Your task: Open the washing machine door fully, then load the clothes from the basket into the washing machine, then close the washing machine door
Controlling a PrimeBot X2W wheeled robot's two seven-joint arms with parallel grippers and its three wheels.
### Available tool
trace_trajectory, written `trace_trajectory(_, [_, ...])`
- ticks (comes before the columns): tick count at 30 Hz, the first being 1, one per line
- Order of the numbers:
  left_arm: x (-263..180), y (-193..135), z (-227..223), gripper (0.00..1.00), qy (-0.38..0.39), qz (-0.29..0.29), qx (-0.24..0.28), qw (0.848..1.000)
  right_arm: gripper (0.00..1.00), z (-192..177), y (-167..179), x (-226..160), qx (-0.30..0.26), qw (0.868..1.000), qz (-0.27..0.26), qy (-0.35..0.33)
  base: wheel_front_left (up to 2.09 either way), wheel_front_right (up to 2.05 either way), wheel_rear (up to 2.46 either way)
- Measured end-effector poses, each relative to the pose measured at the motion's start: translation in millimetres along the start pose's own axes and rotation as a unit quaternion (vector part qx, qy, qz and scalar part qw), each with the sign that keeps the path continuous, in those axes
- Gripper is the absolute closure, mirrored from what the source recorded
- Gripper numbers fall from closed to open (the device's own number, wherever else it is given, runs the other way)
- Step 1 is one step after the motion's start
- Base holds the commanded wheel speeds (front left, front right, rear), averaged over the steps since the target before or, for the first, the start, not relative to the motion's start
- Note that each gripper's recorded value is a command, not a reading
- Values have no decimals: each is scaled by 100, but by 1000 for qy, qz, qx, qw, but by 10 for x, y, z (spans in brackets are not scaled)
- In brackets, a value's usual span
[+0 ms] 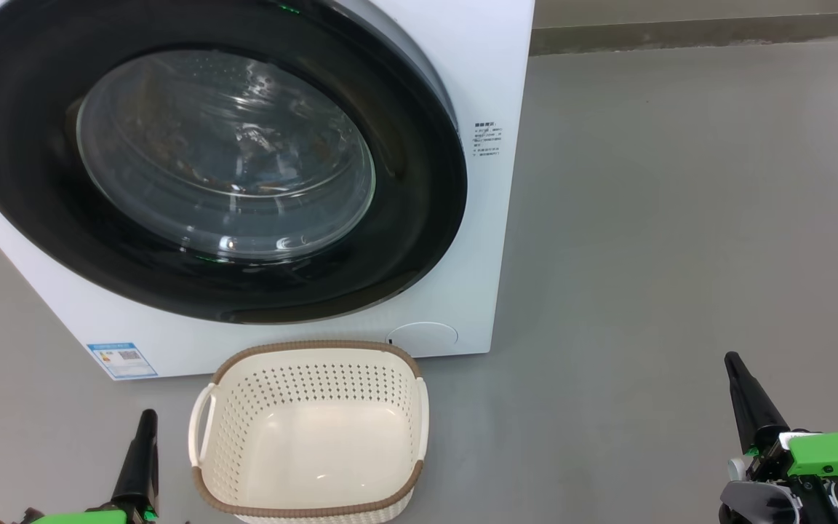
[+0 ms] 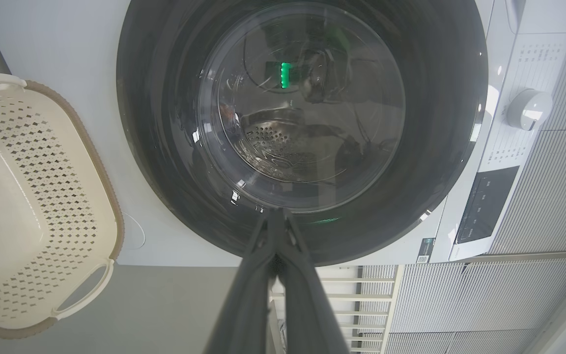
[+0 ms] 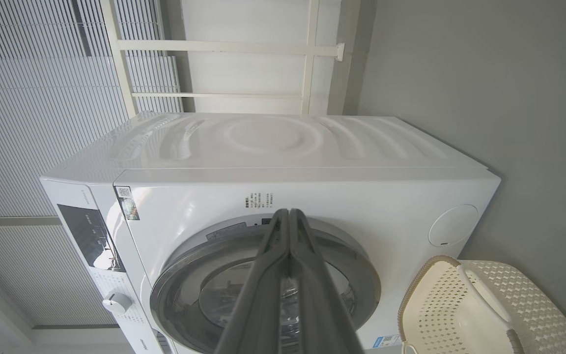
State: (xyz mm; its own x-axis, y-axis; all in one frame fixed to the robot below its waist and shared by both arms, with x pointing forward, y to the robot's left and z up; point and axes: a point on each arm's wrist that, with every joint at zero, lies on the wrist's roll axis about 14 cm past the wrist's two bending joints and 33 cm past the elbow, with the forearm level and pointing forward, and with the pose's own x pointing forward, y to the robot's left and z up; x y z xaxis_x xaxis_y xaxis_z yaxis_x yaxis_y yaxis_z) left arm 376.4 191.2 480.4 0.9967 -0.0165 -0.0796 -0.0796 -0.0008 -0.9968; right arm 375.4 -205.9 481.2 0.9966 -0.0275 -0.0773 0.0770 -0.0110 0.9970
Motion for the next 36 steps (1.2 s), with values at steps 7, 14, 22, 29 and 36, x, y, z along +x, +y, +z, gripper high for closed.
trace_trajectory(7, [1,0,0,100,0,0,0,1000,100,0,-1,0,0,1000,0,0,0,0,0])
trace_trajectory(14, [0,0,-1,100,0,0,0,1000,100,1,0,0,0,1000,0,0,0,0,0])
trace_trajectory(22, [1,0,-1,100,0,0,0,1000,100,2,-1,0,0,1000,0,0,0,0,0])
trace_trajectory(29, [1,0,-1,100,0,0,0,1000,100,2,0,0,0,1000,0,0,0,0,0])
trace_trajectory(36, [1,0,-2,100,0,0,0,1000,100,2,0,0,0,1000,0,0,0,0,0])
